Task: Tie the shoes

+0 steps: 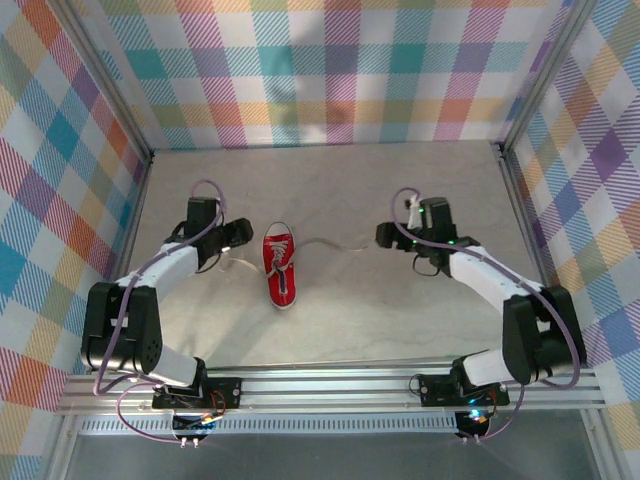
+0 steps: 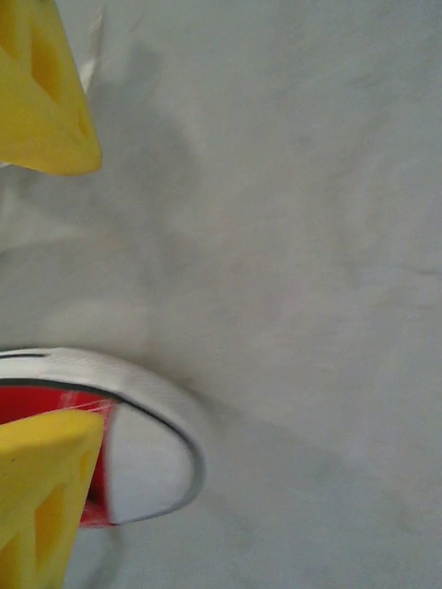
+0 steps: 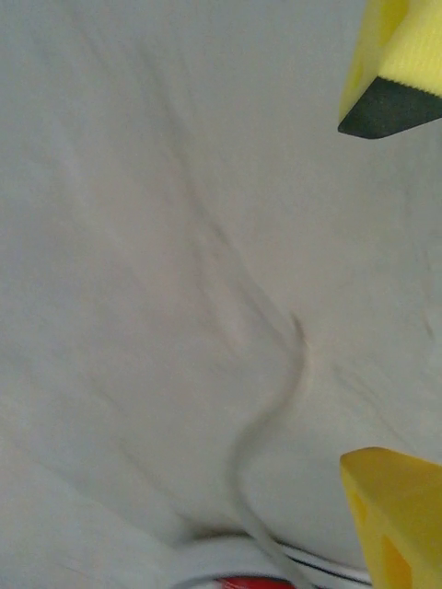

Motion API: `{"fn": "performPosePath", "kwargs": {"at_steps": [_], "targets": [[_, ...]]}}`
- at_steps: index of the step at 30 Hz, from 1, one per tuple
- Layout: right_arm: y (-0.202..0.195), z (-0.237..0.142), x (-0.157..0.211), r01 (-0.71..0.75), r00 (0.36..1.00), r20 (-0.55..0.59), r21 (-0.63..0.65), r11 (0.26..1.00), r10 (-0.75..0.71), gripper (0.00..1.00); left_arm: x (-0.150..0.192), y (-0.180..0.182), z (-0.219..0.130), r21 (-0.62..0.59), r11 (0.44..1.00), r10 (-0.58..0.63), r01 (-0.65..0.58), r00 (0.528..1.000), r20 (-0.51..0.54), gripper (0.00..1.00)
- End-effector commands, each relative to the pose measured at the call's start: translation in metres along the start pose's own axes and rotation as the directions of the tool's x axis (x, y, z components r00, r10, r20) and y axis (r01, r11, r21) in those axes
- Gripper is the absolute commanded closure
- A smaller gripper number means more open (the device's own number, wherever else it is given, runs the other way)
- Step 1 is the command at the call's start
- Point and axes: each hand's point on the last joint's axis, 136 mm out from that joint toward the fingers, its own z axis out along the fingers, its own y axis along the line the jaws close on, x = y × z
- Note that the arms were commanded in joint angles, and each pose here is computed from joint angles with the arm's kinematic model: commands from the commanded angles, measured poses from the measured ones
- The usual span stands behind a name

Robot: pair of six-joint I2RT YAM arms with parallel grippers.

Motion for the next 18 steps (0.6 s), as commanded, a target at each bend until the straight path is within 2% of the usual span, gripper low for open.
{"fn": "performPosePath", "kwargs": {"at_steps": [1, 5, 12, 16, 18], "targets": [[0.047, 0.014, 0.025, -0.05, 0.988, -0.148, -0.125, 0.991, 0.031, 0.15, 0.057, -0.017, 0.004, 0.029, 0.993, -0.107, 0.115, 0.973, -0.205, 0.35], [0.081, 0.031, 0.04, -0.027, 0.974, -0.225, -0.191, 0.981, -0.017, 0.2, 0.083, -0.054, 0.008, 0.115, 0.984, -0.102, 0.137, 0.958, -0.266, 0.41], [0.086, 0.04, 0.04, -0.081, 0.954, -0.299, -0.168, 0.982, 0.027, 0.26, 0.099, -0.122, 0.013, 0.209, 0.972, -0.039, 0.106, 0.952, -0.302, 0.49], [0.082, 0.042, 0.042, -0.09, 0.939, -0.34, -0.125, 0.988, 0.042, 0.26, 0.094, -0.128, 0.009, 0.172, 0.983, -0.017, 0.07, 0.956, -0.292, 0.45], [0.08, 0.046, 0.043, -0.097, 0.926, -0.373, -0.1, 0.99, 0.053, 0.26, 0.09, -0.113, 0.002, 0.087, 0.996, -0.008, 0.034, 0.959, -0.282, 0.41]]}}
